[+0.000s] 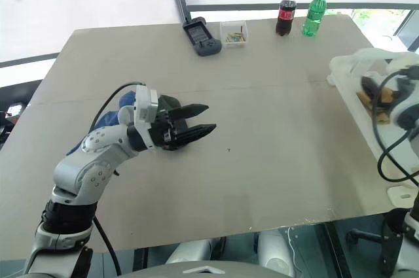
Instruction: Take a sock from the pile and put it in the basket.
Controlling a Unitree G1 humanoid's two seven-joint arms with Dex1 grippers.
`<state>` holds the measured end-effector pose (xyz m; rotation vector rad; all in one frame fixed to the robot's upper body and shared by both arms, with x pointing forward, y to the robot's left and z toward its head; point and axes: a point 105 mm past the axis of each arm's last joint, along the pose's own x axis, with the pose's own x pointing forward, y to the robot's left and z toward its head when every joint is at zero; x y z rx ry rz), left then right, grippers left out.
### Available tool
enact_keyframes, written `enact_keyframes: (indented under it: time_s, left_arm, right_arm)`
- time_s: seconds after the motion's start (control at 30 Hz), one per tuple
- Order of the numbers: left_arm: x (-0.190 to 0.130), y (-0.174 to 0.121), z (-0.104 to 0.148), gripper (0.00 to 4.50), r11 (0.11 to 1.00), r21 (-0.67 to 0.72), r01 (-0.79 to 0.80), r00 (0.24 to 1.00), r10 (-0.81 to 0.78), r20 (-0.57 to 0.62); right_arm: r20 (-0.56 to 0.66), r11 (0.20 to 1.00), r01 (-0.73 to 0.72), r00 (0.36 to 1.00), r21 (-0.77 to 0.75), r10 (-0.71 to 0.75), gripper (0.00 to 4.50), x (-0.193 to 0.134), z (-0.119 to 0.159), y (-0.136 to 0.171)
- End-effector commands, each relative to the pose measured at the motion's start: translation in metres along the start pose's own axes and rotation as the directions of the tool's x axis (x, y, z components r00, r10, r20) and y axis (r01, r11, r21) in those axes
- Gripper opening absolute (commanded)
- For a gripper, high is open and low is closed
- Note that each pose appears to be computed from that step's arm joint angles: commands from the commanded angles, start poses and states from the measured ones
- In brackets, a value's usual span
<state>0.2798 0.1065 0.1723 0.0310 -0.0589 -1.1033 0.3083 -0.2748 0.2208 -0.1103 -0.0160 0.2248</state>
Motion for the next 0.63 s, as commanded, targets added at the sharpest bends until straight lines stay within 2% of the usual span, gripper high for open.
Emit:
enact_keyframes:
  time_s: [0.03,0.07,0.1,0.13,0.3,0.63]
  left_arm:
    - [-0.017,-0.004,0.005,3.70,0.997,0.074,-0.017,1.000,0.018,-0.007]
    - [-0.026,-0.005,0.001,3.88,0.998,0.053,-0.027,0.999,0.029,-0.026]
    - [-0.033,-0.006,-0.001,4.35,0.999,0.038,-0.034,0.999,0.036,-0.033]
    - [-0.039,-0.006,-0.002,4.44,0.999,0.033,-0.043,0.998,0.044,-0.042]
    - [-0.080,0.000,-0.010,4.44,0.984,0.054,-0.172,0.977,0.178,-0.119]
    - [-0.119,-0.006,-0.014,4.44,0.955,0.085,-0.283,0.937,0.295,-0.188]
  right_arm:
    - [0.004,0.970,-0.186,0.982,-0.158,0.189,4.50,-0.009,0.003,0.033]
    - [-0.032,0.956,-0.237,0.971,-0.174,0.235,4.50,-0.014,-0.007,0.040]
    - [-0.057,0.945,-0.273,0.962,-0.181,0.267,4.50,-0.018,-0.015,0.045]
    - [-0.081,0.932,-0.309,0.951,-0.189,0.299,4.50,-0.023,-0.021,0.049]
    - [-0.197,0.887,-0.427,0.898,-0.174,0.393,4.50,-0.052,-0.050,0.060]
    - [-0.222,0.872,-0.459,0.880,-0.169,0.420,4.50,-0.063,-0.055,0.060]
